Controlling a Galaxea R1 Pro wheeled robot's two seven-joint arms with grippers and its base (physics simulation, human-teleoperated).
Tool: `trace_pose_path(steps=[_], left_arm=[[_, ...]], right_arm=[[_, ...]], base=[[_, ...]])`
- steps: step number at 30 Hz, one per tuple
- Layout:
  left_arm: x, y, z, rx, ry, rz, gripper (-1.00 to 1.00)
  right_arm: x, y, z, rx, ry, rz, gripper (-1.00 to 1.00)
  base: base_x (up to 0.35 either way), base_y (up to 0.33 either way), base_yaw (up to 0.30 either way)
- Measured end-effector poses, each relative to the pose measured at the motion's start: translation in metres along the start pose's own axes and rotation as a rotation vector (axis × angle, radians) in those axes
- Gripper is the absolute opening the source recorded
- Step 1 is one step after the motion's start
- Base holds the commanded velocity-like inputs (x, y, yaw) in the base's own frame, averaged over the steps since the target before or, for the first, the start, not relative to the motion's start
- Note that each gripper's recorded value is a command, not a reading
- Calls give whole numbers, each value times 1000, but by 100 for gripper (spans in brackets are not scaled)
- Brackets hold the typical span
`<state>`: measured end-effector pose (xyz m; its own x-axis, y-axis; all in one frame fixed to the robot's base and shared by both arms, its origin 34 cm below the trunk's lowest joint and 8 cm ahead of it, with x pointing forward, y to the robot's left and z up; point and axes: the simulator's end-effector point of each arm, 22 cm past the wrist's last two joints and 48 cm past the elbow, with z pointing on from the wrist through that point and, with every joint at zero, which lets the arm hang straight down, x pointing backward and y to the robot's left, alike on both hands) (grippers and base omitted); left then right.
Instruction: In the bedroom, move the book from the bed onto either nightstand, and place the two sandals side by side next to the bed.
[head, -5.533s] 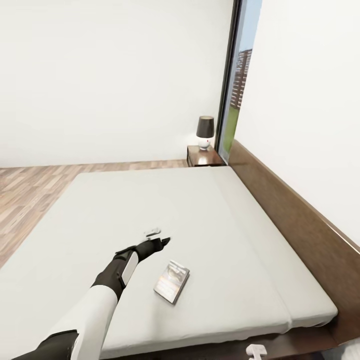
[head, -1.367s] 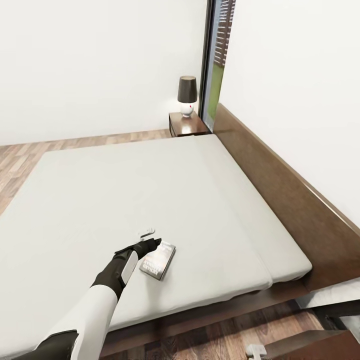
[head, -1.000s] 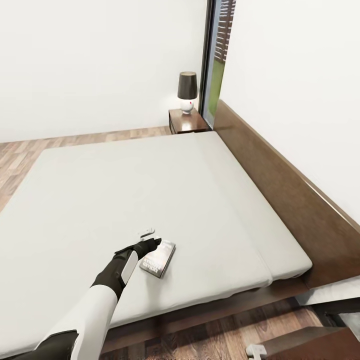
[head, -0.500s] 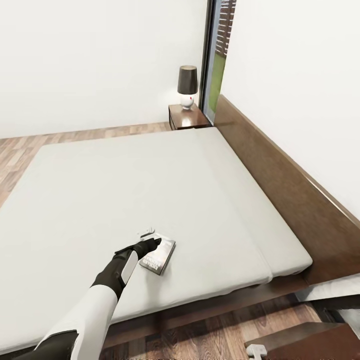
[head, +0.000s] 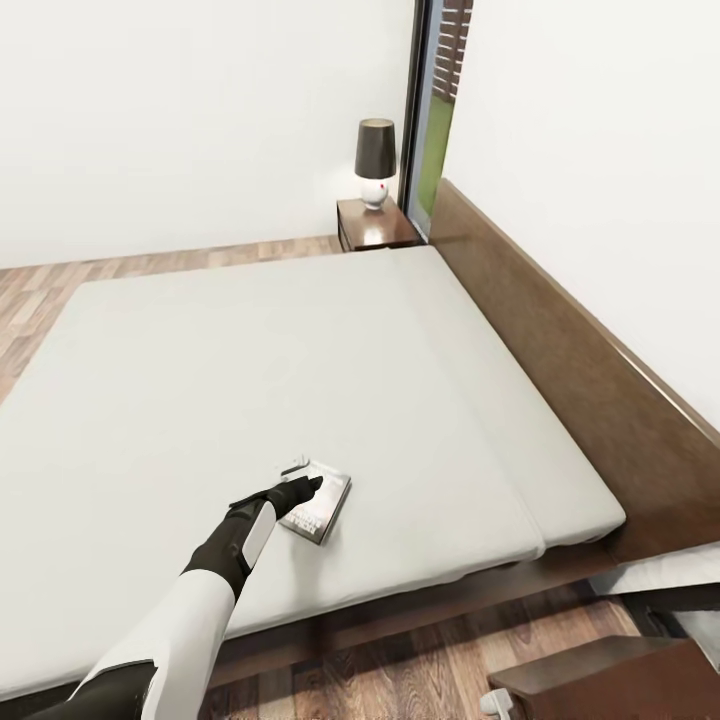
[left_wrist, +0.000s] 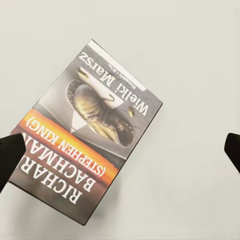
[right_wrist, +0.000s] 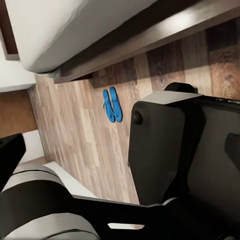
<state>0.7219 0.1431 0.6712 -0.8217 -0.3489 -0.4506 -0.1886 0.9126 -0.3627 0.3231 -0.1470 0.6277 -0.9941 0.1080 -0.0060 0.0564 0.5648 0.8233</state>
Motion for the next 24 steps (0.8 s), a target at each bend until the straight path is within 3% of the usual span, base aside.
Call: trace_pose_path(steps=[24], left_arm=[[19,9,12,-8,33,-9,100]], right_arm=[[13,-5,4,-1,21,33,100]], base=[[0,0,0]])
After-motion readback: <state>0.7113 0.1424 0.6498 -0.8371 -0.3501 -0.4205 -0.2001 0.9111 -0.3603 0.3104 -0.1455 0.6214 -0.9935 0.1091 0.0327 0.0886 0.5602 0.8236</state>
